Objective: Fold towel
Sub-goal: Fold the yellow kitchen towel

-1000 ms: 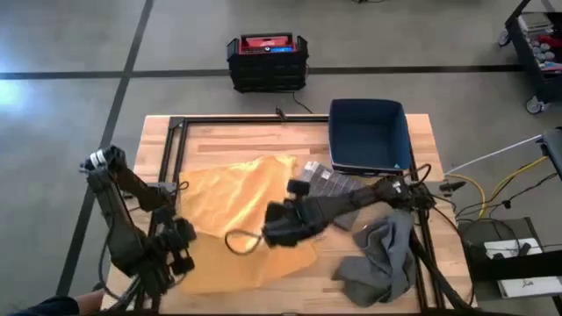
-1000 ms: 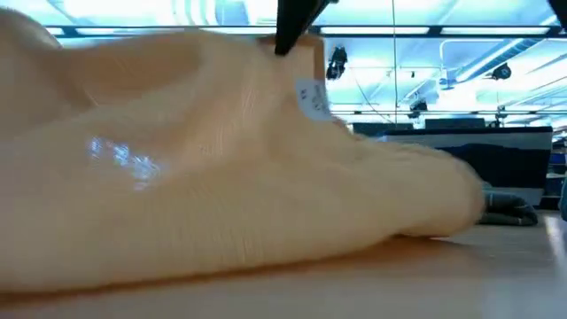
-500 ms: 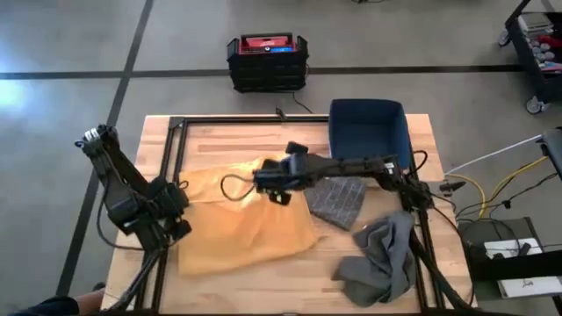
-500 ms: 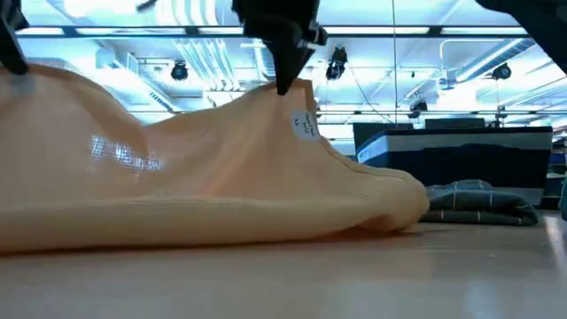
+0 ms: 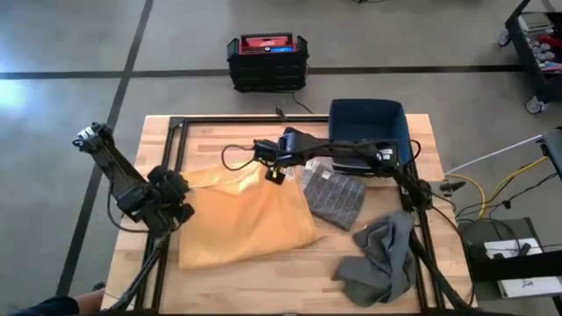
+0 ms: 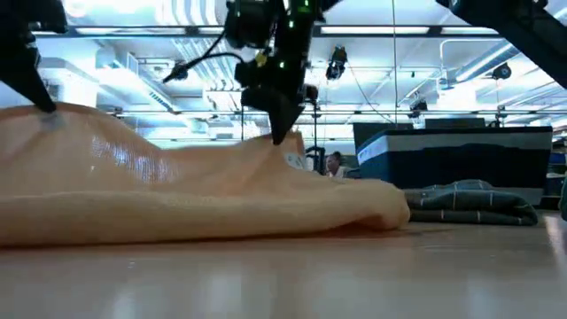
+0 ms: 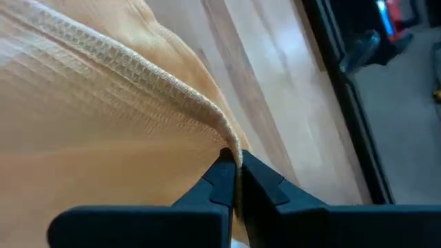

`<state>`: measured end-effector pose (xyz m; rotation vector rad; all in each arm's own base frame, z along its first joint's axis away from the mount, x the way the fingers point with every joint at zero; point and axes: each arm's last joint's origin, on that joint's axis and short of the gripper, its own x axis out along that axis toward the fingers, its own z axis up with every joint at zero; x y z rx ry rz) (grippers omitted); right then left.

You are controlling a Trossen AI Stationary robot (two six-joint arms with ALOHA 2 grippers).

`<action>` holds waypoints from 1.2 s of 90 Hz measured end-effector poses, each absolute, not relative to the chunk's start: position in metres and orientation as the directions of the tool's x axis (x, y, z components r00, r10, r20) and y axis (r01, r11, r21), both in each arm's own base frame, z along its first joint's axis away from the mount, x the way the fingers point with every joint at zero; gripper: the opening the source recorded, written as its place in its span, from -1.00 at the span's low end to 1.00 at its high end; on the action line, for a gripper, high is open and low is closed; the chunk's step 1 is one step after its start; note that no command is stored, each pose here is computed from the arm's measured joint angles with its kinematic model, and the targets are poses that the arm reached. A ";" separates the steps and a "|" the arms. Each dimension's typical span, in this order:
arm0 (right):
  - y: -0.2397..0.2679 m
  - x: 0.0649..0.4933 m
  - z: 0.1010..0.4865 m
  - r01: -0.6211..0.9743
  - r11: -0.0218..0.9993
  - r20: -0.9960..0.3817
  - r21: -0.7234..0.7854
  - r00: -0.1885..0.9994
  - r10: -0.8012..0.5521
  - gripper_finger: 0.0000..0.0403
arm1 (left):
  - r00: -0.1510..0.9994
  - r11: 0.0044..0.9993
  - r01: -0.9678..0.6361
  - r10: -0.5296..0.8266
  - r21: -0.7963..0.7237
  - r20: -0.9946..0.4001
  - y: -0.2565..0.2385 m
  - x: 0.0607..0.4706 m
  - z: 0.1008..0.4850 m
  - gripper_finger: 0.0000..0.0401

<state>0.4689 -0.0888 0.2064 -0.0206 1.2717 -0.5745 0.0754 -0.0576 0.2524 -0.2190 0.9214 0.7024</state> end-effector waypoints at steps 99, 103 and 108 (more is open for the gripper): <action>-0.143 0.462 0.163 0.372 0.885 -0.887 -0.280 0.253 -0.387 -1.00 | 0.278 0.533 -0.822 0.686 0.203 -0.672 -0.027 0.086 0.238 -1.00; -0.144 0.462 0.163 0.374 0.884 -0.886 -0.280 0.253 -0.388 -1.00 | 0.264 0.516 -0.832 0.691 0.204 -0.674 -0.024 0.086 0.238 -1.00; -0.145 0.462 0.163 0.376 0.883 -0.886 -0.280 0.254 -0.389 -1.00 | 0.246 0.493 -0.847 0.696 0.200 -0.675 -0.021 0.086 0.238 -1.00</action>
